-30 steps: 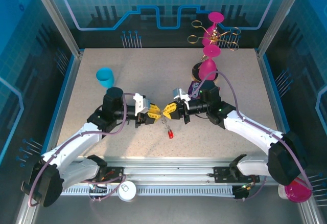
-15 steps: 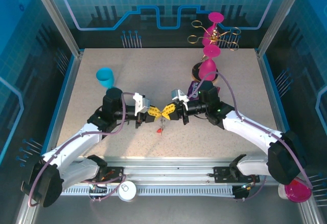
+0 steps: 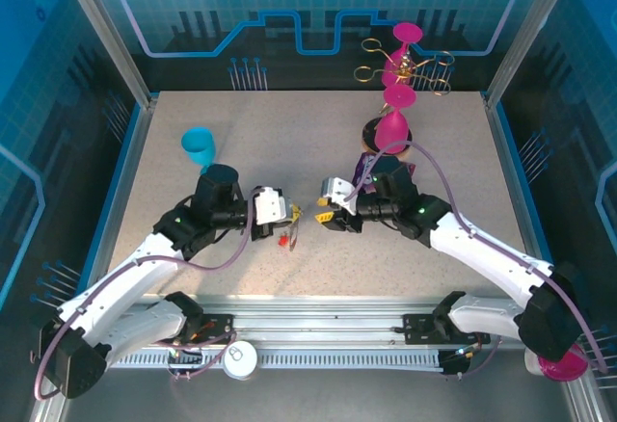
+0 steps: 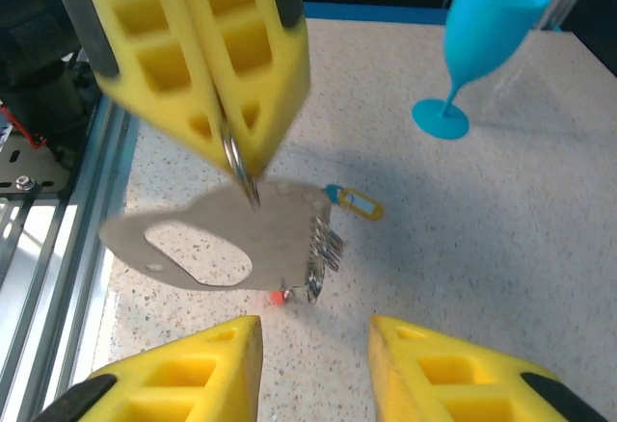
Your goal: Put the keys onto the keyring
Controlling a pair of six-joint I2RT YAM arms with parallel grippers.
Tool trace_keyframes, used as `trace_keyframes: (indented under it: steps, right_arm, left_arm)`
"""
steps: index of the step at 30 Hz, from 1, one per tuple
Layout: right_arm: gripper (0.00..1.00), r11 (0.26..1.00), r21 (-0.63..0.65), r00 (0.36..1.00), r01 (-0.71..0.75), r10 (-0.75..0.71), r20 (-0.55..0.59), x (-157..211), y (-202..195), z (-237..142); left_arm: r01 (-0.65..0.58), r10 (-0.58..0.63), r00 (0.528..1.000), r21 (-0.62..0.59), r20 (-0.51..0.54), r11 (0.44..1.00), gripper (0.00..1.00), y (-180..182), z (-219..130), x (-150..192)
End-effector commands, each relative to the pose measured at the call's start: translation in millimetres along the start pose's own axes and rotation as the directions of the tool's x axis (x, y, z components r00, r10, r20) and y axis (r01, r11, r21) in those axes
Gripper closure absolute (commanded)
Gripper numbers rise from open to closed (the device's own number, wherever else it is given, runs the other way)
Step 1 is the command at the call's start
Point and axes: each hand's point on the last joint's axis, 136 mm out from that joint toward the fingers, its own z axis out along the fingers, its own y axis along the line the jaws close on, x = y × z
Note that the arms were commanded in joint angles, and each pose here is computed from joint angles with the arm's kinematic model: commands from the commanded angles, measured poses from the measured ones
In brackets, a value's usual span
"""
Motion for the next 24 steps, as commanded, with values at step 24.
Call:
trace_keyframes:
  steps: [24]
  right_arm:
    - [0.74,0.977,-0.114,0.983,0.18,-0.175,0.051,-12.1,32.1,17.0]
  left_arm:
    - [-0.124,0.127,0.989,0.043,-0.079,0.991,1.0,-11.5,6.7,0.7]
